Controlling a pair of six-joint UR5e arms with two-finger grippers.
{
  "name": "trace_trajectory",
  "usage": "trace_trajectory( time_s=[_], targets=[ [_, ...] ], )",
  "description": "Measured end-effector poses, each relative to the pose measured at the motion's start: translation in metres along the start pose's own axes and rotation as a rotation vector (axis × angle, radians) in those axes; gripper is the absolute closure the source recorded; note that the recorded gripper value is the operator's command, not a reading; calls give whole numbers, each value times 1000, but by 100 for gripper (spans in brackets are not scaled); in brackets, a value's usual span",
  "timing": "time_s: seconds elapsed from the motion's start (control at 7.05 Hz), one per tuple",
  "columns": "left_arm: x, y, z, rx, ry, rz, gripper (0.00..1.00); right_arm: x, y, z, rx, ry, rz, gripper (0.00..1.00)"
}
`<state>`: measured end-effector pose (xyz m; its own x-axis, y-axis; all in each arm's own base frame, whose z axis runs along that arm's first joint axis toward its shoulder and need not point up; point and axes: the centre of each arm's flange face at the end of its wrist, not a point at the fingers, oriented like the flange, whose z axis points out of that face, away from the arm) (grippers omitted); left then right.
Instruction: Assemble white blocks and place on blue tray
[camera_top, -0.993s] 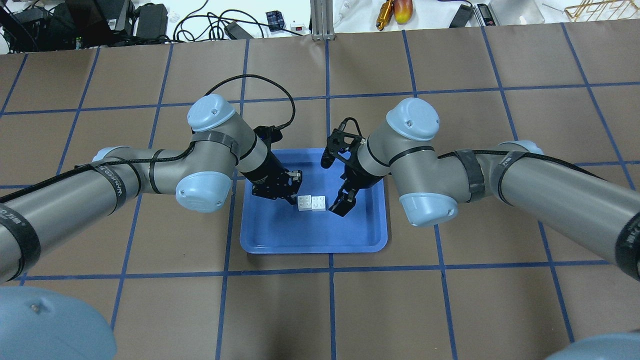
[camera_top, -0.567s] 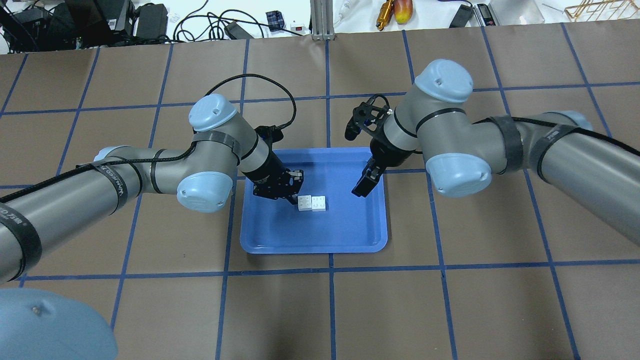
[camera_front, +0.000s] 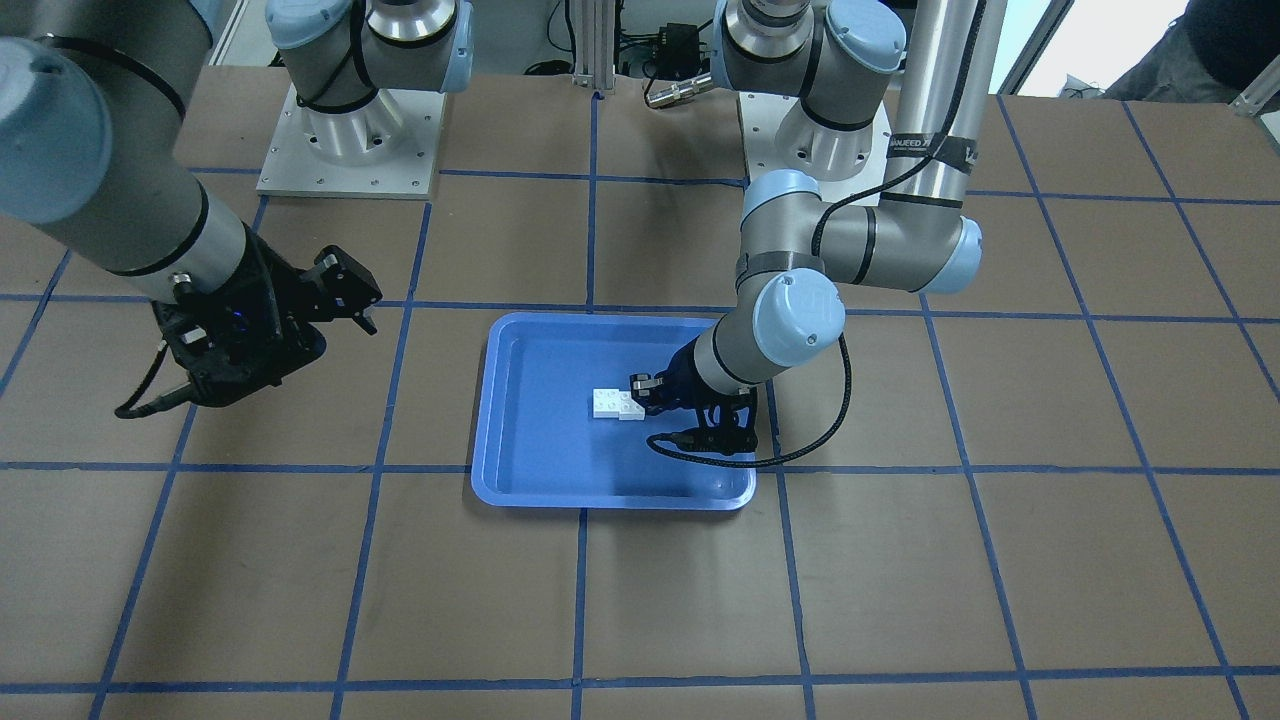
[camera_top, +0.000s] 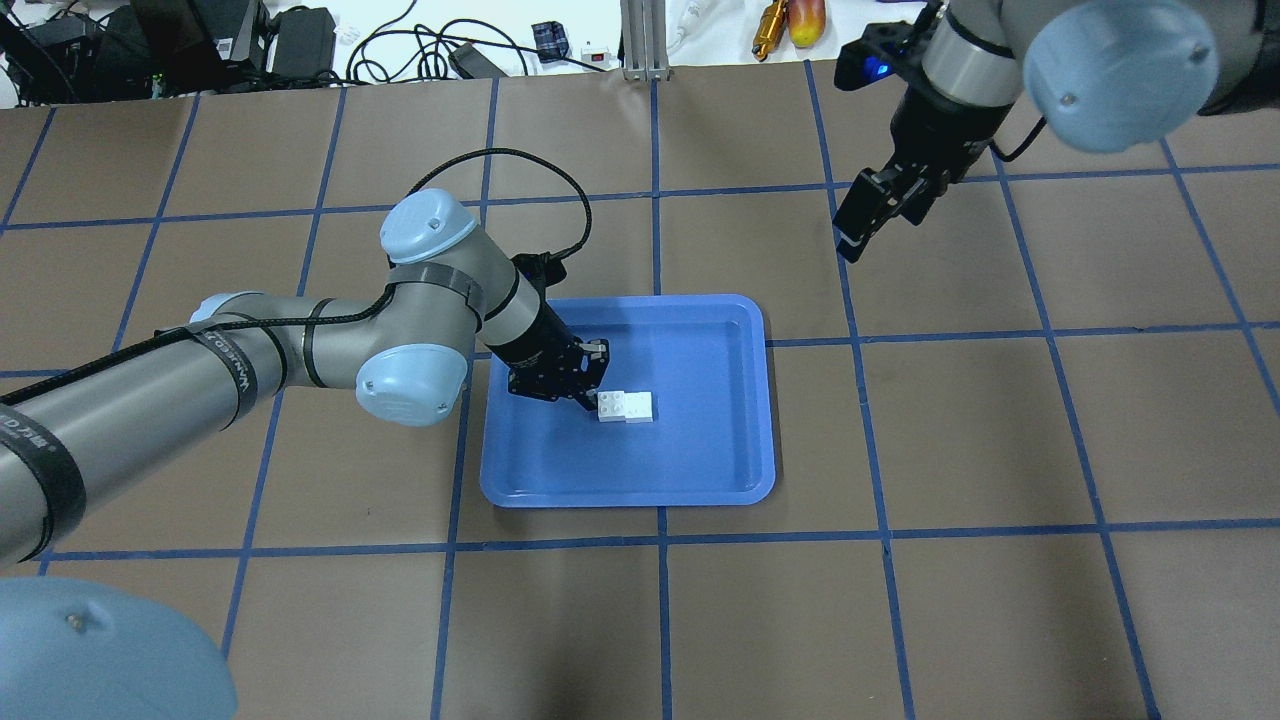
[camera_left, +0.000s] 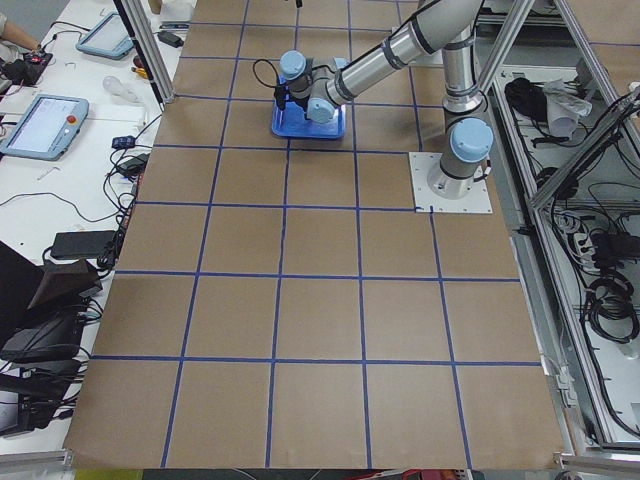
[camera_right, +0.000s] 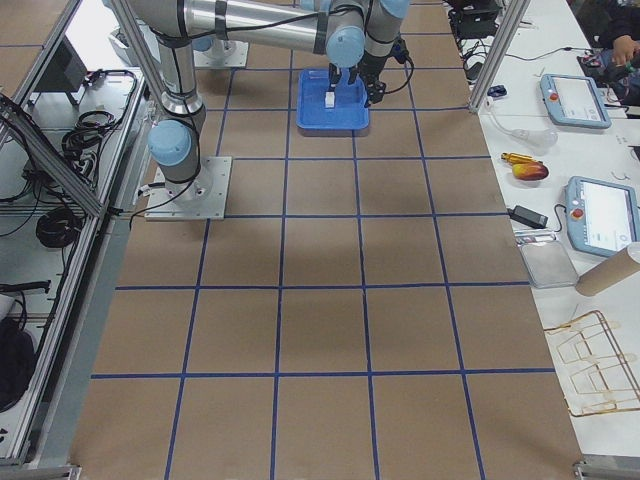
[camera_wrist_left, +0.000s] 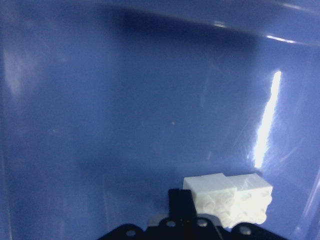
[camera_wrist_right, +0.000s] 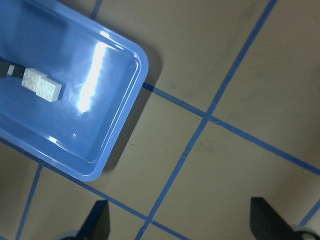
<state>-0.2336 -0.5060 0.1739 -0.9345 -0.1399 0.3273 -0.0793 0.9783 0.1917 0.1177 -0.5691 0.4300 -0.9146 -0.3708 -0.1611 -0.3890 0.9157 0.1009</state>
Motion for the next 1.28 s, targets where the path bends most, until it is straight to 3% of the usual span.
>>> trace_trajectory(
  time_s=[0.14, 0.43, 0.71, 0.99, 1.28],
  targets=[
    [1, 0, -6, 12, 0, 6, 93, 2, 2, -9, -11, 19, 150, 0],
    [2, -5, -29, 61, -36, 29, 92, 3, 12, -23, -15, 90, 316, 0],
    [6, -13, -59, 110, -114, 61, 90, -7, 29, -45, 29, 123, 520, 0],
    [4, -14, -99, 125, -238, 137, 88, -18, 39, -58, 61, 127, 584, 0],
    [0, -7, -157, 95, -296, 198, 81, -25, 47, -65, 76, 126, 590, 0]
  ],
)
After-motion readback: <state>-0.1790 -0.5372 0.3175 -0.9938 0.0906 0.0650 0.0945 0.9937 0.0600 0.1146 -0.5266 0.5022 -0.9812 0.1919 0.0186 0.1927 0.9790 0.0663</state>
